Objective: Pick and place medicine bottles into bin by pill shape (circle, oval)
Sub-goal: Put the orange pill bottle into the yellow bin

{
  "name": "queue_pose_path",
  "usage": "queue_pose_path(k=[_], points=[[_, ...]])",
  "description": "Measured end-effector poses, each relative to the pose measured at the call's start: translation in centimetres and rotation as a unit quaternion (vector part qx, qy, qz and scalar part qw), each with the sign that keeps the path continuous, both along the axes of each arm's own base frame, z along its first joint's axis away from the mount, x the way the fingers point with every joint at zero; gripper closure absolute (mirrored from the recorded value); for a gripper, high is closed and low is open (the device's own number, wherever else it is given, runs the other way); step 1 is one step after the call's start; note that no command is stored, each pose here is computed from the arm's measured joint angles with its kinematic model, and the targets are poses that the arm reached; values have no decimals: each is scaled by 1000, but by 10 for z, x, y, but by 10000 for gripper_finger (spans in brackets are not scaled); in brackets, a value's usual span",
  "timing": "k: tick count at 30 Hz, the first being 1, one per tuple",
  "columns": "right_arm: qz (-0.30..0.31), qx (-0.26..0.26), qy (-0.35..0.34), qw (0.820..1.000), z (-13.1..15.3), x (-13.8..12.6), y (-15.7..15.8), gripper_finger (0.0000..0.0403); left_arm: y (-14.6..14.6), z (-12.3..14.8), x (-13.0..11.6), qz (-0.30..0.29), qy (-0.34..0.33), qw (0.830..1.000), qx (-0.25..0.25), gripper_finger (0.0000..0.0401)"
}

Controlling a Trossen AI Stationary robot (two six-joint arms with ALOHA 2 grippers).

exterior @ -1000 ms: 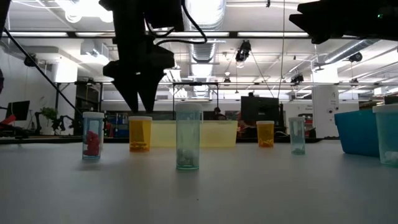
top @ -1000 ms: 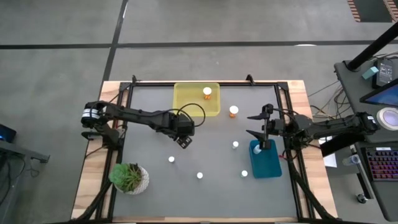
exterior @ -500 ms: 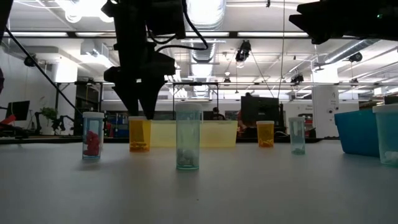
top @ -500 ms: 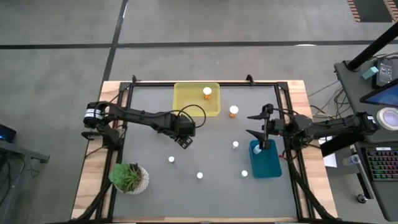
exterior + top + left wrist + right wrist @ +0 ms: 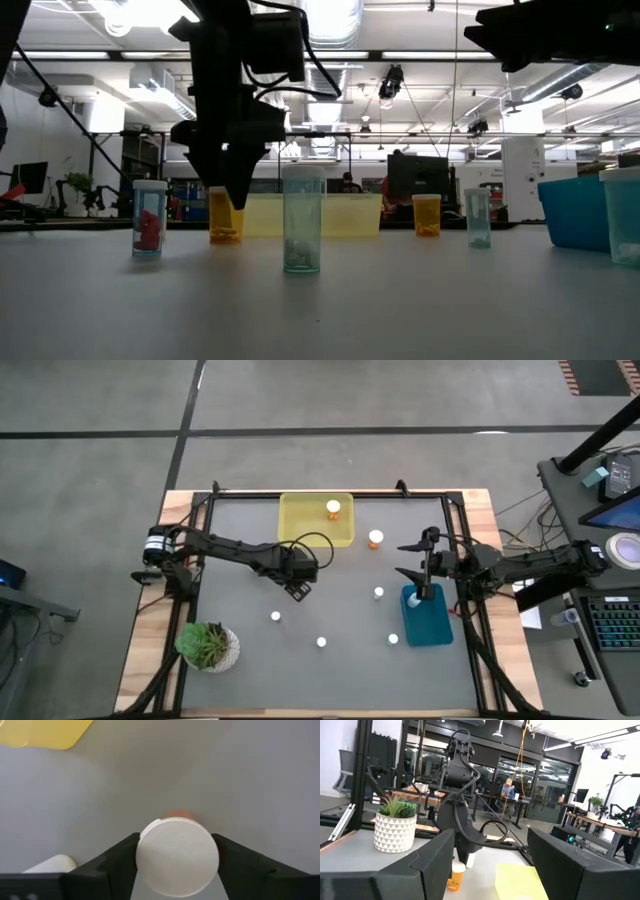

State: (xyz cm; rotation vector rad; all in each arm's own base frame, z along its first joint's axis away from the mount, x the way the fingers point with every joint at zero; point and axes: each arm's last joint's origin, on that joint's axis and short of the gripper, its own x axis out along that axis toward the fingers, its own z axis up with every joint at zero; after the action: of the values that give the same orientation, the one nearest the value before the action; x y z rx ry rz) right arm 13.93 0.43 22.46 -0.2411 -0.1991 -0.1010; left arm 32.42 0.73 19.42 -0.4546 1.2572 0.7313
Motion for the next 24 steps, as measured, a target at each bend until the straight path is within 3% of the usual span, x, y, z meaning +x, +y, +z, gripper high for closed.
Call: queue_pose_path(k=[4, 10, 18, 24], points=[[0, 0, 0, 1000, 0, 0, 0, 158, 0, 5, -2, 0, -7, 1000, 0, 209], [-1, 0, 0, 1000, 0, 0, 0, 158, -1, 17, -2, -3, -24, 1000, -7, 212], [-1, -1, 1, 1000, 0, 0, 0, 158, 2, 65, 20, -96, -94, 991, 3, 212], [-1, -1, 0, 1000, 0, 0, 0, 158, 33, 100, 29, -134, -127, 982, 49, 212]])
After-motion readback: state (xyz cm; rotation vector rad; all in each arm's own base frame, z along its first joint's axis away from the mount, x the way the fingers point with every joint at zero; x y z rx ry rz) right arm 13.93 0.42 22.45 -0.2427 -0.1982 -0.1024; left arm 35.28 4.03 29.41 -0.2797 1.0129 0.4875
